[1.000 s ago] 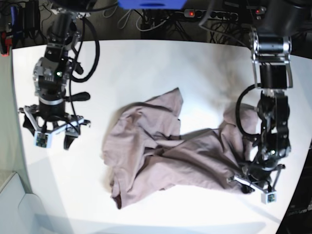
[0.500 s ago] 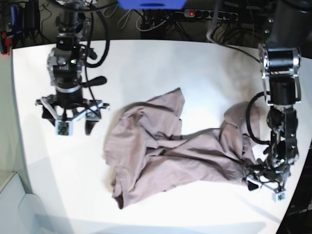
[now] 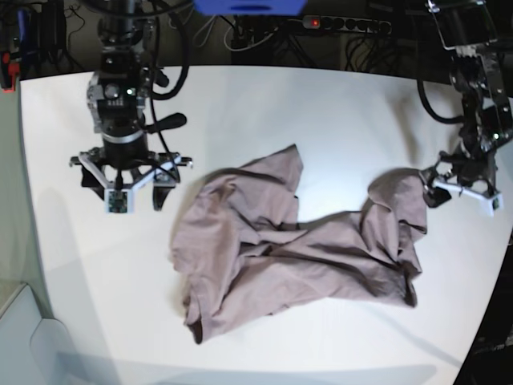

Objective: Layout the t-shirt on the table in an organized manner, then fold the t-shirt properly
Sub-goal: 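Pull the grasped edge away from the shirt with the left gripper, then grasp the shirt edge nearest the right gripper with the right gripper, then stretch the shirt between both grippers, pulling them apart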

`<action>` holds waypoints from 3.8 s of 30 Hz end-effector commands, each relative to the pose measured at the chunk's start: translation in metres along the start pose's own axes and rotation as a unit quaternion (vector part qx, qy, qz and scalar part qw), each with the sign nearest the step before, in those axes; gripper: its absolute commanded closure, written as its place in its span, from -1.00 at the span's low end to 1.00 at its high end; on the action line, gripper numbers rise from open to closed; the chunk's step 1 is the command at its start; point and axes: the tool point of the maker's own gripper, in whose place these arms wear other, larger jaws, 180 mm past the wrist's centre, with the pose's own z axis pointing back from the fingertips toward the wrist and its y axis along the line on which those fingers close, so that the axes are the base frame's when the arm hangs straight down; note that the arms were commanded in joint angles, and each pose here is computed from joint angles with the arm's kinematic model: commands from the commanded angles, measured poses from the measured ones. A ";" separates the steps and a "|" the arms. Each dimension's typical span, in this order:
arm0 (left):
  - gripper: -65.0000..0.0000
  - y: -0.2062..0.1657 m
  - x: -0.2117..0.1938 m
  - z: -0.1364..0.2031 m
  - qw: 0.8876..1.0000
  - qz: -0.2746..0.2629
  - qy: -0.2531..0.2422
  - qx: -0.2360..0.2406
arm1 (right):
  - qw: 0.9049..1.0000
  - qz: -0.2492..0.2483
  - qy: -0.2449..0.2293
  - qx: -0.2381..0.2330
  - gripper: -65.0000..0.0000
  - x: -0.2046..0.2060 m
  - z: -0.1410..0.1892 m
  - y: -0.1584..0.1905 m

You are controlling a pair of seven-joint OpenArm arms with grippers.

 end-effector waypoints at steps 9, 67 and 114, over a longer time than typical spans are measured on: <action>-0.58 0.023 -0.039 -0.009 0.999 0.044 0.021 0.025 | 1.000 -0.003 -0.014 0.001 -0.38 0.006 -0.002 0.002; 0.99 -0.026 -0.033 -0.027 0.998 0.012 0.022 -0.052 | 0.987 0.057 0.114 0.092 -0.37 -0.063 -0.087 0.087; 0.99 0.015 0.117 0.017 0.993 0.056 -0.101 -0.019 | 0.994 0.082 -0.063 0.031 1.00 0.052 -0.063 0.019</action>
